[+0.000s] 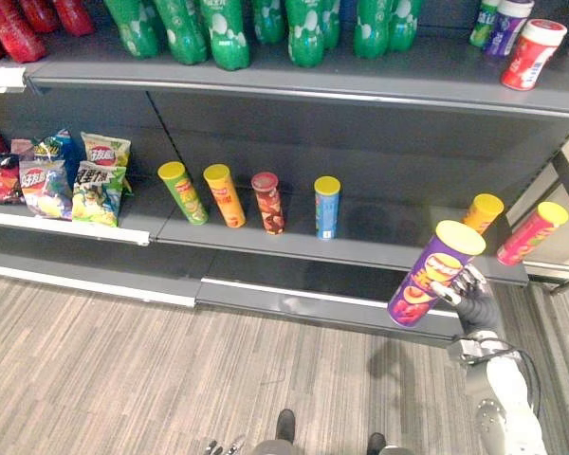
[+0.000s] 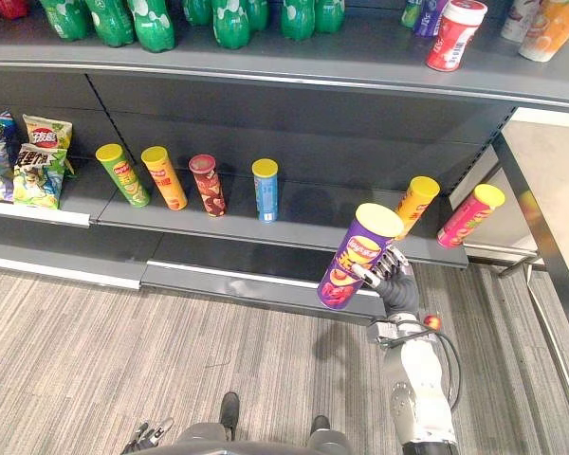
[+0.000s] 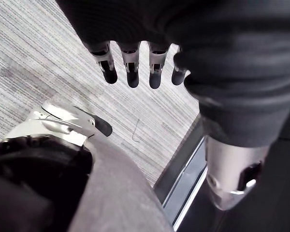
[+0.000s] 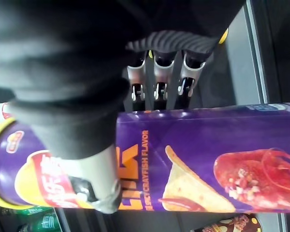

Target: Put the gum and the chips on the shelf.

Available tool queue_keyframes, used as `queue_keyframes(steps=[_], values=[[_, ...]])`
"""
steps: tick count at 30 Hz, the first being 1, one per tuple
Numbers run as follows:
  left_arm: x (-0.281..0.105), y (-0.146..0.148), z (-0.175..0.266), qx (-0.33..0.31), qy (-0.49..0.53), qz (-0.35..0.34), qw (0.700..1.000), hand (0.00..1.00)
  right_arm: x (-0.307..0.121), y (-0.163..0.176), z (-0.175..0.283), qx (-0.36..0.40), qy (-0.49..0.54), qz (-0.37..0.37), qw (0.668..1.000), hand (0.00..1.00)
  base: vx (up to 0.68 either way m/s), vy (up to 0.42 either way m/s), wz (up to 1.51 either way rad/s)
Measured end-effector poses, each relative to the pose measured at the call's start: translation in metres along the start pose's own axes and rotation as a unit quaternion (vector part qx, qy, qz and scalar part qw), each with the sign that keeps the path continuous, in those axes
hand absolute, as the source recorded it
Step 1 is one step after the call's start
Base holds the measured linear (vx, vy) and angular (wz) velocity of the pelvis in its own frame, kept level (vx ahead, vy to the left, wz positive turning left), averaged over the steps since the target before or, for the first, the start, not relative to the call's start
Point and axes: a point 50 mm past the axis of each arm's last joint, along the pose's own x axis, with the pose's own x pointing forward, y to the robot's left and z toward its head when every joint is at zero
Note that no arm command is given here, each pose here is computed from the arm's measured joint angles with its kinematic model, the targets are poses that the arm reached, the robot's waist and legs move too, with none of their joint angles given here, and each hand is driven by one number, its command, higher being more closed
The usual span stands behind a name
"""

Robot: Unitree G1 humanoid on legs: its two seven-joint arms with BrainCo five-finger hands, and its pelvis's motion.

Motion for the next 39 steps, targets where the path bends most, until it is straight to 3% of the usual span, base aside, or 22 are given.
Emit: queue_keyframes(steps=[12, 23, 30, 39], values=[[0.002, 0.002, 0.006, 0.008, -0.011, 0.01, 1.0, 0.0, 0.031, 0.02, 0.025, 0.0, -0.057, 0.033, 0.998, 1.0, 0.0, 0.0, -0.04], [0.005, 0.003, 0.015, 0.0, -0.025, 0.022, 0.999, 0.0, 0.053, 0.036, 0.039, -0.046, -0.088, 0.031, 0.995, 1.0, 0.03, 0.009, 0.08], [0.006, 0.001, 0.018, 0.001, -0.03, 0.019, 0.999, 0.0, 0.068, 0.044, 0.04, -0.075, -0.098, -0.012, 0.992, 1.0, -0.02, 0.002, 0.03], [0.008, -0.009, 0.029, 0.003, -0.049, 0.001, 0.999, 0.0, 0.097, 0.059, 0.074, -0.094, -0.181, -0.082, 0.976, 1.0, -0.01, 0.005, 0.12]])
